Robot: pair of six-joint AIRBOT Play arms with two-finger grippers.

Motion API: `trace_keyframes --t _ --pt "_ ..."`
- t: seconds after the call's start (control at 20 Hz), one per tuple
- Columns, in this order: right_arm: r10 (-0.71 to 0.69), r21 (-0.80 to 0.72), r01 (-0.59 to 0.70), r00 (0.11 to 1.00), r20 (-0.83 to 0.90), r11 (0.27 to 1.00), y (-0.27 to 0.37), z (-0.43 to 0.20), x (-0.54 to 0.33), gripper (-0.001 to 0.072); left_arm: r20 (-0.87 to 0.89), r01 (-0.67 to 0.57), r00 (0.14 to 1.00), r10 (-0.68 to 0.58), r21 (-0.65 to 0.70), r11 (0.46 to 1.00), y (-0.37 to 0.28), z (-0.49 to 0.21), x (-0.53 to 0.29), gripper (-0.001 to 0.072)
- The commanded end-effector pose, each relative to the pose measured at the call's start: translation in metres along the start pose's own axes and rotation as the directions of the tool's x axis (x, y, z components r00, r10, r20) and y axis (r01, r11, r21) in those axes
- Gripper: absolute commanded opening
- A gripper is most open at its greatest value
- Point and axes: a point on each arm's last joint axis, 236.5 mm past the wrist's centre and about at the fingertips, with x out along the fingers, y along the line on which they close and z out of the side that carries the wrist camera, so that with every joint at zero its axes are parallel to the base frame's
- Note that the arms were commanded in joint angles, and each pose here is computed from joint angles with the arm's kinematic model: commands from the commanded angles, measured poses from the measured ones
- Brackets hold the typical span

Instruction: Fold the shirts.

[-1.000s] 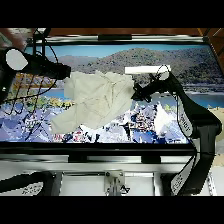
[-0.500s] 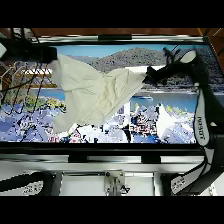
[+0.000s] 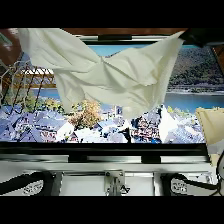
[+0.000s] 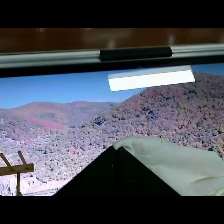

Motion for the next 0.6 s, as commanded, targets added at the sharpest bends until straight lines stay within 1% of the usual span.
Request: trace_keyframes --t 0.0,0.1,0.2,0.3,0.35,0.45,0.55 --pt "-0.035 -0.120 0.061 0.978 0.208 0.991 0.030 0.039 -0.076 0.0077 0.092 -0.024 0.996 0.023 0.003 1.000 0.005 0.029 -0.044 0.0049" --pt "-0.055 -0.153 0.112 0.939 0.339 0.982 0.042 0.061 -0.115 0.0077 0.116 -0.057 0.992 0.057 -0.004 0.998 0.016 0.035 -0.069 0.0048" --pt "-0.066 -0.173 0.162 0.886 0.459 0.972 0.055 0.080 -0.153 0.0077 0.084 -0.091 0.992 0.093 -0.030 0.995 0.028 0.028 -0.086 0.0049" --pt "-0.055 -0.201 0.197 0.831 0.553 0.960 0.073 0.092 -0.184 0.0076 0.030 -0.099 0.995 0.100 -0.038 0.994 0.029 0.015 -0.099 0.0049" --pt "-0.045 -0.212 0.207 0.809 0.586 0.955 0.082 0.096 -0.197 0.0077 0.026 -0.083 0.996 0.084 -0.033 0.996 0.022 0.014 -0.108 0.0049" --pt "-0.029 -0.228 0.224 0.771 0.636 0.948 0.099 0.098 -0.221 0.0077 0.086 -0.042 0.995 0.044 -0.016 0.999 0.005 0.026 -0.132 0.0049" --pt "-0.012 -0.241 0.251 0.716 0.698 0.938 0.115 0.104 -0.247 0.0076 0.167 -0.028 0.986 0.028 -0.005 1.000 -0.005 0.041 -0.164 0.0049"
